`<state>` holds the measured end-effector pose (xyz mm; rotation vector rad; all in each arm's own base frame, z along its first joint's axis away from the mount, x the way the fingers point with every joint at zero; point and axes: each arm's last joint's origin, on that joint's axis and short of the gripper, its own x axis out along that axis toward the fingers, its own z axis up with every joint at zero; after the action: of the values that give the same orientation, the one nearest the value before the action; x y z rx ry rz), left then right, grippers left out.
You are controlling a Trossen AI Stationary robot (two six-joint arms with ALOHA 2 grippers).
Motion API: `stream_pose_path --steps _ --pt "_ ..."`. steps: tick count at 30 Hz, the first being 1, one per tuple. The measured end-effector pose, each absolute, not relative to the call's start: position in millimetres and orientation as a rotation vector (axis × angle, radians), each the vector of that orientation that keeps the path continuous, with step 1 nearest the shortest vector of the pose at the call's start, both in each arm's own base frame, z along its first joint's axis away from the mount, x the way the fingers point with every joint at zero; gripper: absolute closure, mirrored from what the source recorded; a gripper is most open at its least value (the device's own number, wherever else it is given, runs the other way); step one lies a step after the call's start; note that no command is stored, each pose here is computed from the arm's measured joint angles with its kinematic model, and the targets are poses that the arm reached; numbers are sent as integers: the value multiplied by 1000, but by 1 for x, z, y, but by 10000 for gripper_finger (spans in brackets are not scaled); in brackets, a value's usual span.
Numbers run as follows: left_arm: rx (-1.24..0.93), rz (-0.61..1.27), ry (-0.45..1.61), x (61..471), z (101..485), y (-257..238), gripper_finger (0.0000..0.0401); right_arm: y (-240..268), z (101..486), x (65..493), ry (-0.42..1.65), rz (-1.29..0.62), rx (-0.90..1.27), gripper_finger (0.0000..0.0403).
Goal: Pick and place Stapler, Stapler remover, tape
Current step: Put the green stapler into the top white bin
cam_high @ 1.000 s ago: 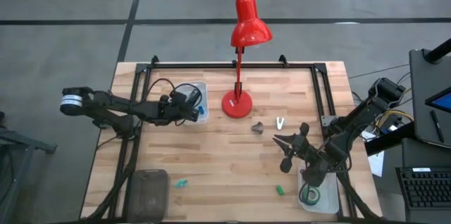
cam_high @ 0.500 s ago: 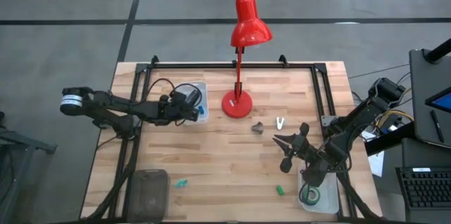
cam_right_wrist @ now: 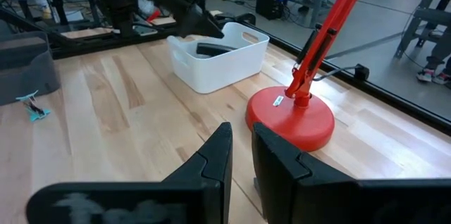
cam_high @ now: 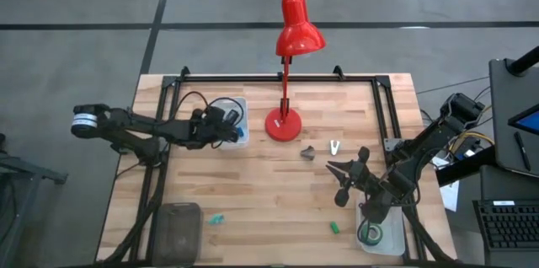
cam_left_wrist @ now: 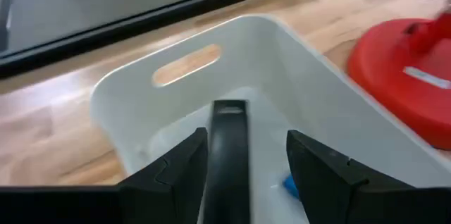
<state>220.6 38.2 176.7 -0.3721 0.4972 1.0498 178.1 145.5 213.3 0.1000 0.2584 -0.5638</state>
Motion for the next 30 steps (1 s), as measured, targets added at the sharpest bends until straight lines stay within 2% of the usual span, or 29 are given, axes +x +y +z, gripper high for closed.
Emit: stream_pose_path --steps 13,30 --pt "-232 753 313 248 208 1 206 145 212 178 261 -563 99 351" --pt "-257 474 287 260 229 -14 206 146 212 178 268 -551 149 351"
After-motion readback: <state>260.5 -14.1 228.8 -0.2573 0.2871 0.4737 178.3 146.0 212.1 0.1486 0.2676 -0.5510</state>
